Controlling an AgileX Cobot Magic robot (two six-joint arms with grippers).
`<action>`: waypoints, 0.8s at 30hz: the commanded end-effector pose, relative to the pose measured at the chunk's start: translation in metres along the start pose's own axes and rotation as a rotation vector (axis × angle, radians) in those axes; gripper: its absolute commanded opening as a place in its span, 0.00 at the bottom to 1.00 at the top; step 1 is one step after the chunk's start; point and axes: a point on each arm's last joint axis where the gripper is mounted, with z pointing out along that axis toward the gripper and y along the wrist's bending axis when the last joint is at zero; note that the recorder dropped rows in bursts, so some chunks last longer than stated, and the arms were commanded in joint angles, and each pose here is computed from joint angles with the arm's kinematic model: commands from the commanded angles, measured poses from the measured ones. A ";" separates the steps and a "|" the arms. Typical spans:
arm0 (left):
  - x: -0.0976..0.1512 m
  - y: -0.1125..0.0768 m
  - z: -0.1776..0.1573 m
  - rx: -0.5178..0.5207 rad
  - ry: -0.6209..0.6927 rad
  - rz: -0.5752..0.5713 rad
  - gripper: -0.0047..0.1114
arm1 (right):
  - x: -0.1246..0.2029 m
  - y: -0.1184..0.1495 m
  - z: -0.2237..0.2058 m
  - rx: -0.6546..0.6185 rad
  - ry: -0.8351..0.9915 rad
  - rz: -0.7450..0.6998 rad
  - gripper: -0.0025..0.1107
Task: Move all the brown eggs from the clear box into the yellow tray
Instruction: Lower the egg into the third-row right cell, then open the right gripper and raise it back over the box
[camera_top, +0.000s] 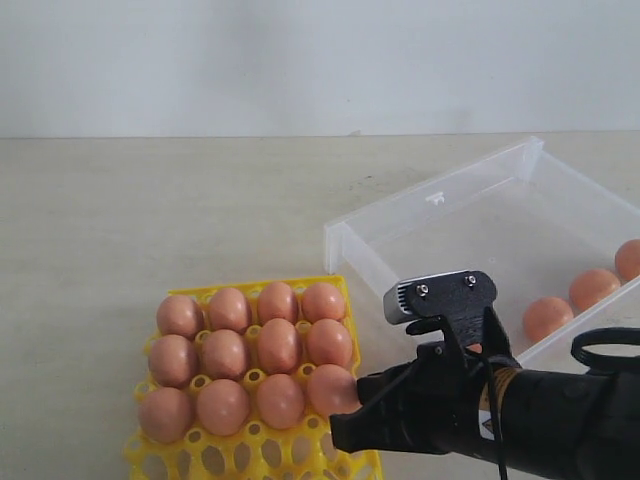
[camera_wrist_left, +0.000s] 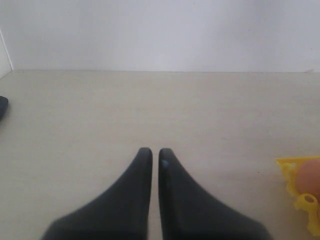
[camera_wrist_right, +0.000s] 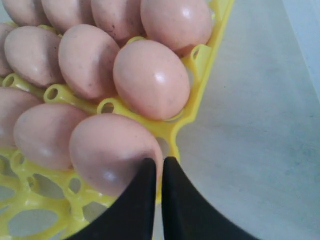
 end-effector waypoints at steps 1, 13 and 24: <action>-0.001 0.000 0.000 -0.002 -0.009 0.002 0.08 | 0.000 0.000 0.000 -0.010 -0.005 -0.011 0.02; -0.001 0.000 0.000 -0.002 -0.009 0.002 0.08 | -0.050 -0.003 -0.048 0.121 -0.383 -0.128 0.02; -0.001 0.000 0.000 -0.002 -0.009 0.002 0.08 | -0.176 -0.130 -0.148 0.940 -0.991 -0.247 0.02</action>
